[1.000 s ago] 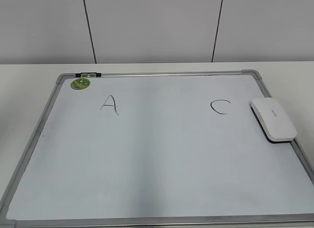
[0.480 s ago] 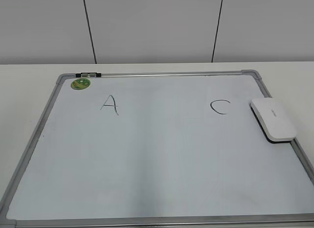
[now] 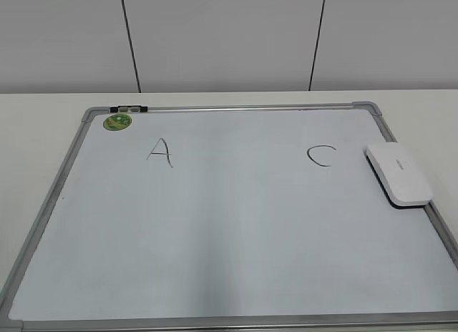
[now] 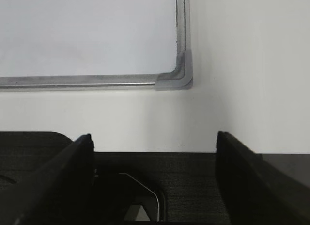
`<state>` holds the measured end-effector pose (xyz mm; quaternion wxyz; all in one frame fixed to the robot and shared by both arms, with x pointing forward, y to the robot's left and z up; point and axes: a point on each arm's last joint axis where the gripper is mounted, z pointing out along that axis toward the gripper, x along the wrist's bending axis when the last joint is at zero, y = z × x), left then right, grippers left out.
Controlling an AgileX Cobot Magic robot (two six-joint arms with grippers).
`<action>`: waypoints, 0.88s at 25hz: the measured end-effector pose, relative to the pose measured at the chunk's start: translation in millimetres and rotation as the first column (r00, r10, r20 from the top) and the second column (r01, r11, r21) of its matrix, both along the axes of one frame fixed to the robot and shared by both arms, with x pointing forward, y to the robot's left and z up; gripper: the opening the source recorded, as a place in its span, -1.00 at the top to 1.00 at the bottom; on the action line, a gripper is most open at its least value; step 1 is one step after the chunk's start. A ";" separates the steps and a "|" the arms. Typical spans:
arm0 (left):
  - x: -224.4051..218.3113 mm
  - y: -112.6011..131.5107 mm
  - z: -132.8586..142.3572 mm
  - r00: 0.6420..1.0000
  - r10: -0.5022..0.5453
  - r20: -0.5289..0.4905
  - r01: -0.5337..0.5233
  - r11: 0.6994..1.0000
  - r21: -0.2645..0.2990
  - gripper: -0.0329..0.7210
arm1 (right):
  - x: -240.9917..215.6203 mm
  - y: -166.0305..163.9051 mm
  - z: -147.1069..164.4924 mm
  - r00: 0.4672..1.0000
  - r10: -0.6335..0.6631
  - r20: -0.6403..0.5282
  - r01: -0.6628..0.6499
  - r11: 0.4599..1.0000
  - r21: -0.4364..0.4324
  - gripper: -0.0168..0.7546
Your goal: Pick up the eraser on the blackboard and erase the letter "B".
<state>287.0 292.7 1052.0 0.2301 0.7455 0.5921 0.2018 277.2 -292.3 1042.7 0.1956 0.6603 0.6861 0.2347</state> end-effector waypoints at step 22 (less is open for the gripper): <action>6.7 1.9 -8.8 0.999 0.005 0.051 -0.006 1.000 0.030 -0.21 | 5.9 -1.7 -6.1 0.999 -0.014 0.041 0.014 1.000 -0.011 -0.53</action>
